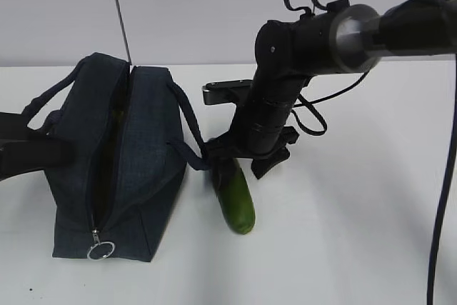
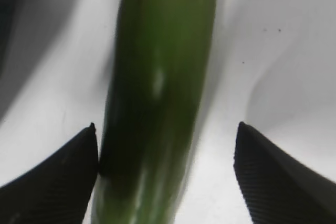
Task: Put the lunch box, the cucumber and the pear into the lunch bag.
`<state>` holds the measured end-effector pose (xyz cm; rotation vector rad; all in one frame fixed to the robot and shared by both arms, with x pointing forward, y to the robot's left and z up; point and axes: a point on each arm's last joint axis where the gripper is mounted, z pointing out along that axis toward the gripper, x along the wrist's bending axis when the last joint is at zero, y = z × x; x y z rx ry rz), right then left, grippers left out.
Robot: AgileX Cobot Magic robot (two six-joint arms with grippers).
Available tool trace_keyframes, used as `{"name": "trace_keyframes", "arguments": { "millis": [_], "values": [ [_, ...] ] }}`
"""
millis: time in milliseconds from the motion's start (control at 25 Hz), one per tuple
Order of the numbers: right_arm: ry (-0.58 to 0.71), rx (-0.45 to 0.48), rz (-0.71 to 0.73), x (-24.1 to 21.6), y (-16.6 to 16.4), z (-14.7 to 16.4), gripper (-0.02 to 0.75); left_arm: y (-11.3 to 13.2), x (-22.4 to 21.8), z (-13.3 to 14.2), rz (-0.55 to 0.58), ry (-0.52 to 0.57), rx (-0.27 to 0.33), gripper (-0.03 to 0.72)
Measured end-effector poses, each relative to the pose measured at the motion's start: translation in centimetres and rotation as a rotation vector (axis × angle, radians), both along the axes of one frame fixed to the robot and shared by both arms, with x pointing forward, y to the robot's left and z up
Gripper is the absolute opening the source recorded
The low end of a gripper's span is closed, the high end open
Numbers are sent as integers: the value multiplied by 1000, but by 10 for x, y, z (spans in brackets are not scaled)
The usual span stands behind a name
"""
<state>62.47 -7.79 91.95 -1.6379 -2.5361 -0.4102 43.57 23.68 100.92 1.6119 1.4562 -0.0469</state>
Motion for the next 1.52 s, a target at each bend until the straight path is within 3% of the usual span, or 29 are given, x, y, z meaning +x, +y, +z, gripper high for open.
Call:
{"name": "trace_keyframes", "arguments": {
  "millis": [280, 480, 720, 880, 1120, 1320, 1520],
  "values": [
    [10, -61, 35, 0, -4, -5, 533, 0, 0, 0, 0, 0, 0, -18],
    [17, -75, 48, -1, -5, -5, 399, 0, 0, 0, 0, 0, 0, -18],
    [2, -98, 82, -1, -8, -2, 374, 0, 0, 0, 0, 0, 0, -18],
    [-65, -134, 103, 4, -14, 21, 374, 0, 0, 0, -1, 0, 0, -18],
    [-231, -190, 69, 14, -28, 85, 374, 0, 0, 0, -1, 0, 0, -18],
    [-342, -102, 30, 11, -27, 145, 374, 0, 0, 0, -1, 0, 0, -18],
    [-339, 106, 26, 4, -13, 179, 374, 0, 0, 0, 0, 0, 0, -18]
  ]
}}
